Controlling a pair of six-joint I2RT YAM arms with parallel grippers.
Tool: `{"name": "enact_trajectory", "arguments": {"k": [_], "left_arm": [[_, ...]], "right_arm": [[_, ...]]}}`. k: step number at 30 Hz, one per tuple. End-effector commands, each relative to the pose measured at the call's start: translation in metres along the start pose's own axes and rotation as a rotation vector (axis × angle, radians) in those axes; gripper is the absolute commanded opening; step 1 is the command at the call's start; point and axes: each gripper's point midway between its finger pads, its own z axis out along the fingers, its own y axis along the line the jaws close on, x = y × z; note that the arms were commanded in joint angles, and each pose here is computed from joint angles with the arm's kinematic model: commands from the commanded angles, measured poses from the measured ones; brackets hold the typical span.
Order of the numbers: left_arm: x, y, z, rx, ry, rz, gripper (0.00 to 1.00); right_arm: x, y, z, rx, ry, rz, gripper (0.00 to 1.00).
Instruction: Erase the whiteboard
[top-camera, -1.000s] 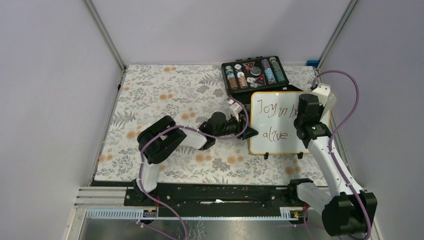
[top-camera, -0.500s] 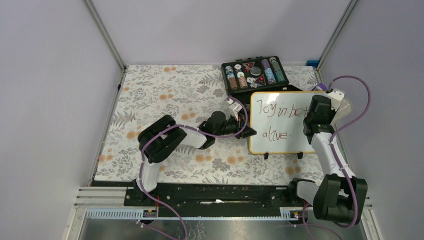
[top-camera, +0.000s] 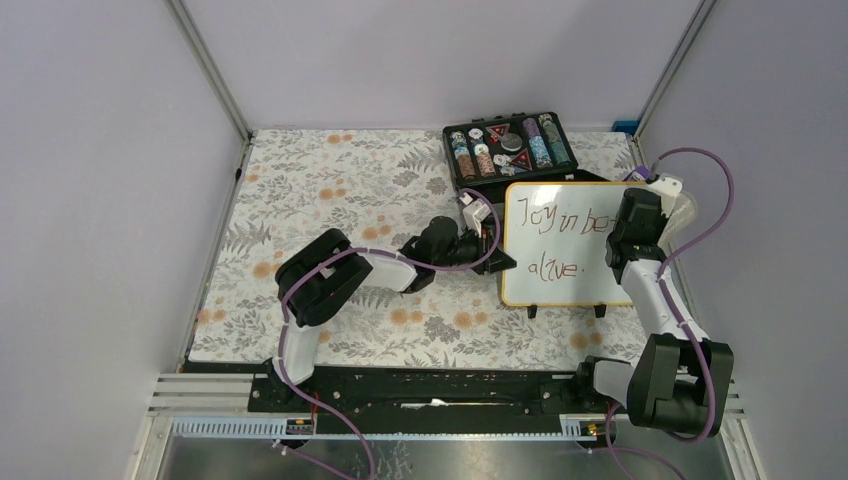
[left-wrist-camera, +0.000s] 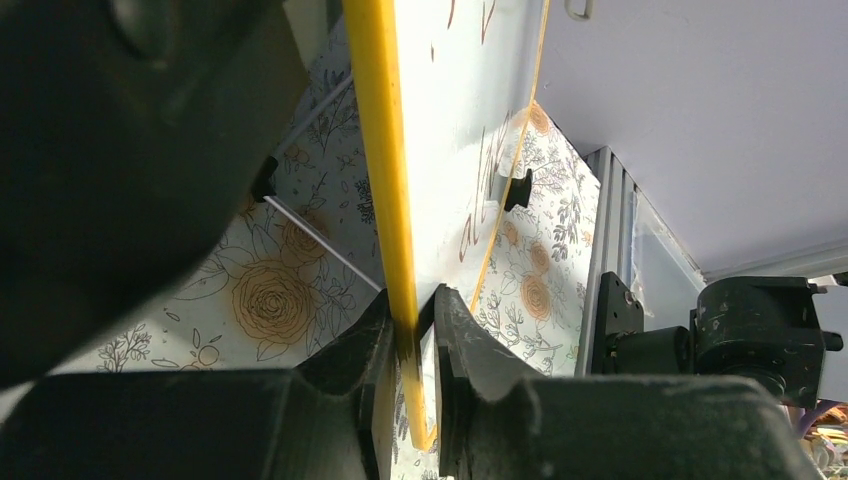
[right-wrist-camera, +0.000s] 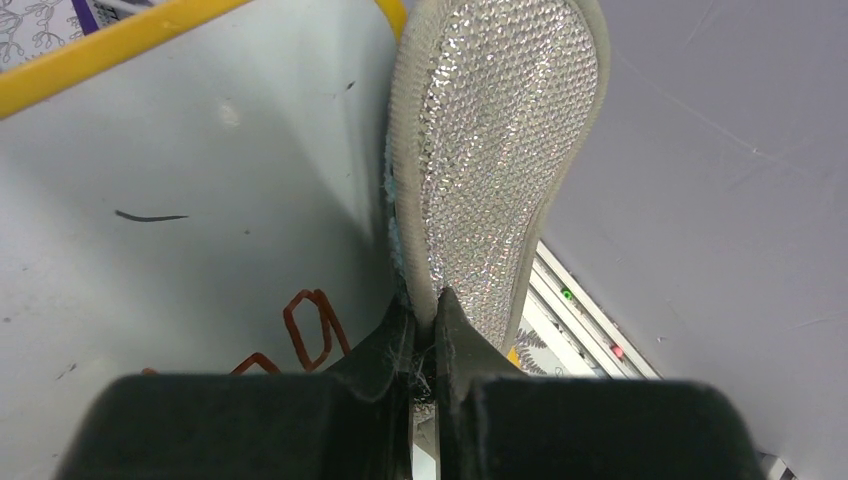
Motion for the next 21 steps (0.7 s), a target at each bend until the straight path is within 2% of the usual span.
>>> {"name": "enact_trajectory", "arguments": {"k": [1, 6, 10, 16, 21], "left_arm": [[-0.005, 0.043, 0.005, -0.155, 0.003, 0.046, 0.0], [-0.004, 0.043, 0.005, -0.158, 0.011, 0.048, 0.0], [-0.002, 0.046, 0.005, -0.168, 0.016, 0.047, 0.0], [-0.002, 0.047, 0.005, -0.171, 0.016, 0.048, 0.0], [-0.004, 0.049, 0.004, -0.179, 0.006, 0.047, 0.0]], "right_arm": [[-0.017, 0.016, 0.002, -0.076, -0.051, 0.014, 0.0], [-0.019, 0.034, -0.002, -0.186, -0.057, -0.015, 0.0], [-0.019, 0.04, -0.004, -0.19, -0.058, -0.046, 0.0], [-0.02, 0.078, -0.025, -0.281, -0.098, -0.184, 0.0], [-0.013, 0.103, -0.041, -0.38, -0.088, -0.196, 0.0]]}}
